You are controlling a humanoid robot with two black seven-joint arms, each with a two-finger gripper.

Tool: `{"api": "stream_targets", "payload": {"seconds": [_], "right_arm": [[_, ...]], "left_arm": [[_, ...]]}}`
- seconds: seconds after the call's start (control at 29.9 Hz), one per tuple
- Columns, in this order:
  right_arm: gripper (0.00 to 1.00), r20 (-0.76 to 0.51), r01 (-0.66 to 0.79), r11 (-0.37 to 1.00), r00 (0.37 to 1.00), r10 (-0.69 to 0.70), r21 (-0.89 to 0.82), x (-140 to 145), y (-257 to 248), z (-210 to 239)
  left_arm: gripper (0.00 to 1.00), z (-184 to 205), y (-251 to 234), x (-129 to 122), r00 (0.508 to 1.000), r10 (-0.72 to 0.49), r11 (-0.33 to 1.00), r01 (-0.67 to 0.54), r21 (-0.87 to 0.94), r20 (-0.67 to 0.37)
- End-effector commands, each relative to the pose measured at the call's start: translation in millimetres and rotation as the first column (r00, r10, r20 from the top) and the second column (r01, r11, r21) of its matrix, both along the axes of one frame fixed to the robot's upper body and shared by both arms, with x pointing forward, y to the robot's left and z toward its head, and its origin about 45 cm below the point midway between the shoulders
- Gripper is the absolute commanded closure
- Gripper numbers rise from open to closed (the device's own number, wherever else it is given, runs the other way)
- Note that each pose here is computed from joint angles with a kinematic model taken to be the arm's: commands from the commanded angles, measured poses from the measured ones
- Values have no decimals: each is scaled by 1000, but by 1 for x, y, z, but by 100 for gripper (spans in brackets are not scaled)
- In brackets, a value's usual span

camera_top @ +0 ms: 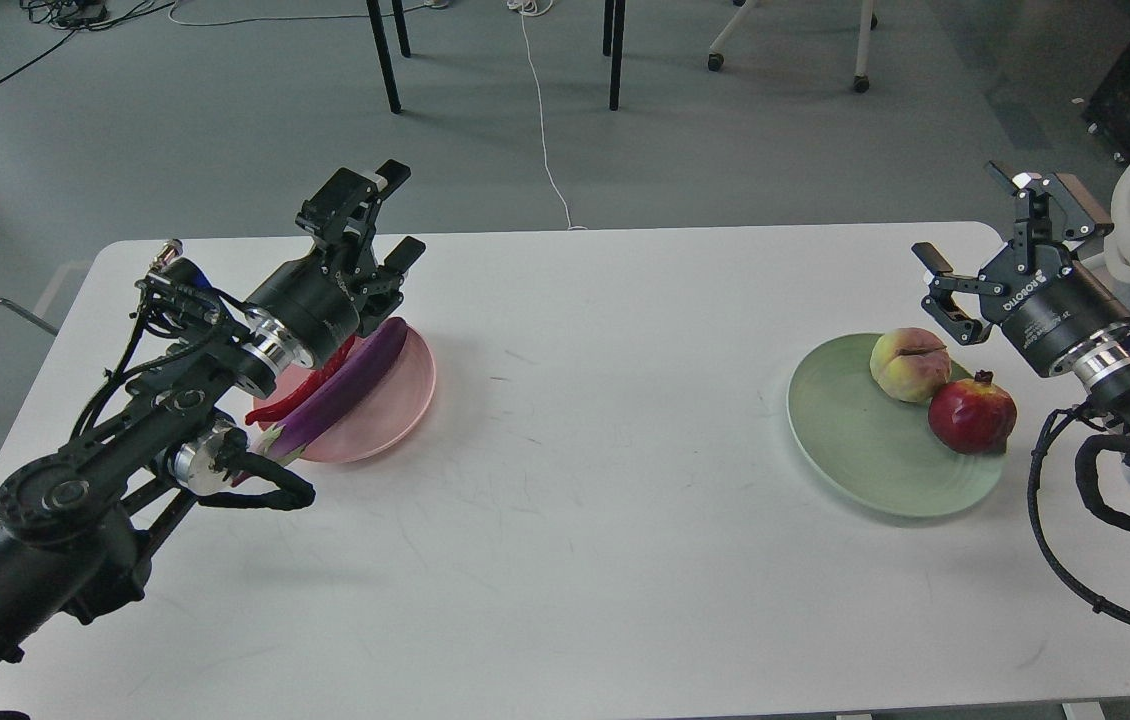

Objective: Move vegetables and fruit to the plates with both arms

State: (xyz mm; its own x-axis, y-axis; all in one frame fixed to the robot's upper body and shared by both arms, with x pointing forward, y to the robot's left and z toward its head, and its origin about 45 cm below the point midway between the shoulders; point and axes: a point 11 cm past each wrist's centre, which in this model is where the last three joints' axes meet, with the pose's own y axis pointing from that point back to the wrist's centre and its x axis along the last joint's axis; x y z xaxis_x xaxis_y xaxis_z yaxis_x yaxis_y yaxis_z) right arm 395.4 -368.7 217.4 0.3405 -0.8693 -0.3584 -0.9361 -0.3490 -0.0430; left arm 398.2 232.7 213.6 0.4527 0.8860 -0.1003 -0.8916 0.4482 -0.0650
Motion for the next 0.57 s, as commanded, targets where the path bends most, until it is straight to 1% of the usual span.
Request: {"api": "stream_targets", "payload": {"seconds": [0.0, 0.13, 0.23, 0.54], "right_arm": [[2, -1, -18, 998, 1000, 18, 59, 4, 25, -8], [2, -22, -5, 997, 1000, 7, 80, 6, 45, -20], [2, -34, 12, 997, 999, -10, 73, 7, 51, -24], [2, -33, 4, 997, 999, -1, 81, 6, 55, -23]], "left_arm": [[1, -13, 6, -8, 996, 82, 989, -85, -117, -37], [1, -21, 2, -10, 989, 132, 968, -142, -208, -63], [1, -25, 8, -10, 984, 159, 960, -172, -220, -75], [1, -28, 9, -12, 984, 160, 958, -175, -228, -85]]}}
